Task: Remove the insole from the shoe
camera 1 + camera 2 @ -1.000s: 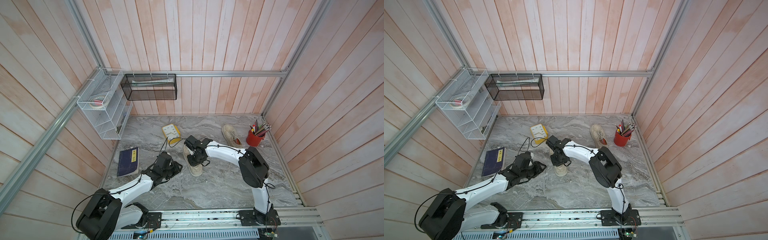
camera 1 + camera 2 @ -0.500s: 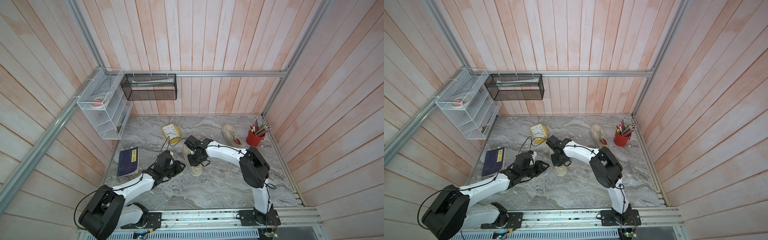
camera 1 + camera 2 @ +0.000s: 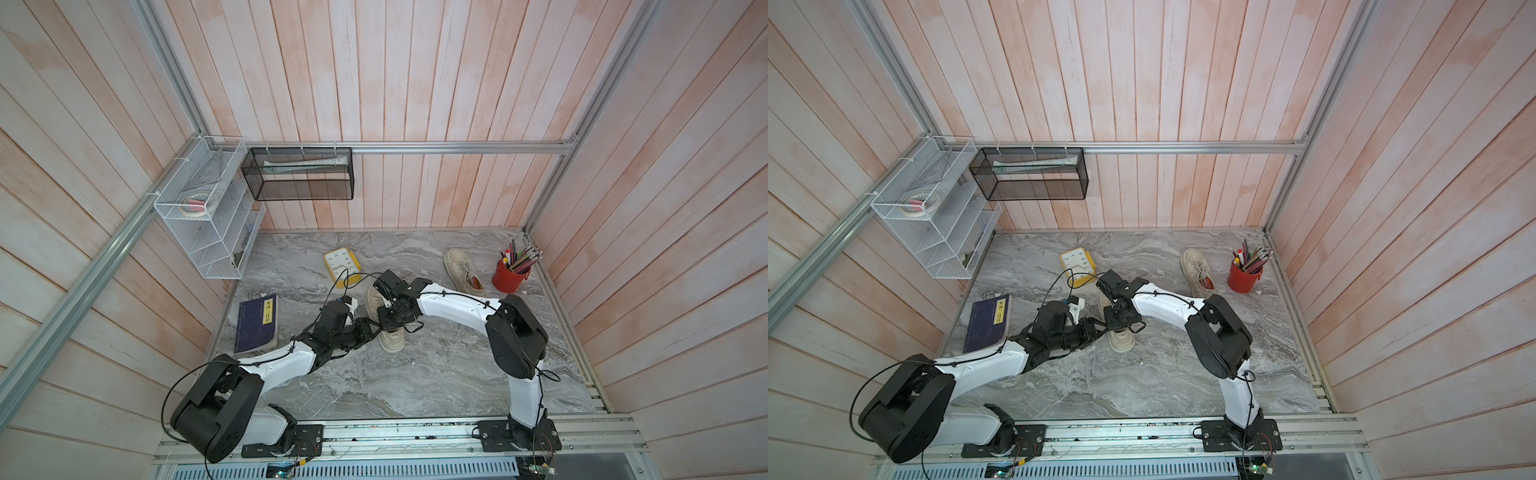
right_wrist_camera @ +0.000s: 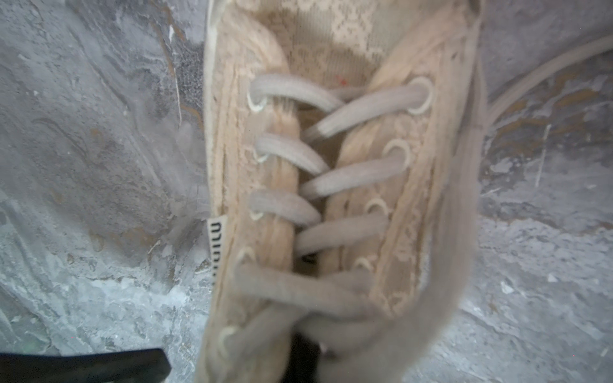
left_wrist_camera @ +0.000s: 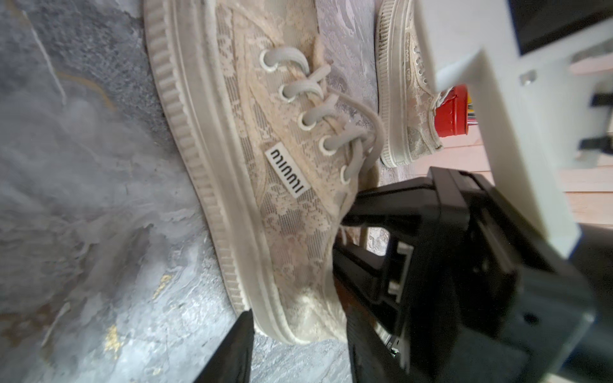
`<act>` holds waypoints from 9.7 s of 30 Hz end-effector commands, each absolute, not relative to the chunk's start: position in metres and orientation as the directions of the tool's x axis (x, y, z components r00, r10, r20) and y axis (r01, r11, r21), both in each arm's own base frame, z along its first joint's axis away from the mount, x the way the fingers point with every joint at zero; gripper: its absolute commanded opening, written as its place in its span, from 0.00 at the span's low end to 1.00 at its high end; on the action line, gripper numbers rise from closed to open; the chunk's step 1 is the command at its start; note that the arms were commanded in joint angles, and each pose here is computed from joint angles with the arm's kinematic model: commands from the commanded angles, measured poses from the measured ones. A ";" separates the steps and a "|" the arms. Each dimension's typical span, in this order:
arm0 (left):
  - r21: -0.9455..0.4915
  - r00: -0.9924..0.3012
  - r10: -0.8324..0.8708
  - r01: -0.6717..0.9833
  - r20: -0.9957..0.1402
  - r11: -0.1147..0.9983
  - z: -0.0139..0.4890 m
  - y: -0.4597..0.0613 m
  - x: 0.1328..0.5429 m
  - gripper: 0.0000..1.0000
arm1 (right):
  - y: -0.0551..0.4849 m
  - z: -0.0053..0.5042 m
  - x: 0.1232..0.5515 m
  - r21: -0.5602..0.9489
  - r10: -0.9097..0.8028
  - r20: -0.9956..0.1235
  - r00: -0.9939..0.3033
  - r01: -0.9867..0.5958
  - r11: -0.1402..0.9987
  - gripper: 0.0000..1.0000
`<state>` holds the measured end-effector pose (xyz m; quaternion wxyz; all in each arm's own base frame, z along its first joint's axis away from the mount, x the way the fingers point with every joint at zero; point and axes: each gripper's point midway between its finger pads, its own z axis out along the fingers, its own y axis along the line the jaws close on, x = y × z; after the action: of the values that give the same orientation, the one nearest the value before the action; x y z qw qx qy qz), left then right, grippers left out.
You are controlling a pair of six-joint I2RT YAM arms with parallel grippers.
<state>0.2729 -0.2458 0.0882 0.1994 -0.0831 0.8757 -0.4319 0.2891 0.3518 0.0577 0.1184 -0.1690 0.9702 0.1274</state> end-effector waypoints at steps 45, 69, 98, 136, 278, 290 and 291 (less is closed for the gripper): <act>-0.763 -0.879 -0.334 0.050 -0.340 0.644 0.096 -0.253 0.302 0.03 | 0.342 -0.030 0.275 0.047 -0.393 -0.058 -0.918 -0.396 0.917 0.55; -0.735 -0.883 -0.329 0.025 -0.334 0.678 0.081 -0.245 0.297 0.00 | 0.364 0.057 0.302 0.279 -0.241 -0.253 -0.937 -0.309 0.909 0.00; -0.563 -0.703 -0.234 0.279 -0.672 0.778 0.138 -0.228 0.297 0.57 | 0.375 0.106 0.304 0.589 -0.021 -0.197 -0.980 -0.136 0.797 0.00; -0.111 -0.530 0.151 0.430 -0.834 0.896 0.056 -0.246 0.269 0.72 | 0.394 0.122 0.295 0.682 -0.044 -0.055 -0.998 -0.069 0.728 0.00; -0.810 -0.832 -0.431 0.038 -0.350 0.585 0.139 -0.239 0.307 0.01 | 0.361 0.116 0.260 0.272 -0.198 -0.786 -0.585 -0.616 0.739 0.72; -0.823 -0.832 -0.440 0.034 -0.337 0.567 0.144 -0.241 0.307 0.01 | 0.354 0.070 0.289 0.228 -0.164 -0.739 -0.654 -0.471 0.852 0.77; -0.824 -0.828 -0.444 0.036 -0.342 0.566 0.147 -0.240 0.307 0.01 | 0.351 0.066 0.290 0.228 -0.159 -0.733 -0.662 -0.459 0.859 0.75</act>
<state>0.3054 -0.2308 0.1224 0.2491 -0.1381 0.8645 -0.4141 0.2733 0.3667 0.0773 0.3617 -0.2125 0.8752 0.2411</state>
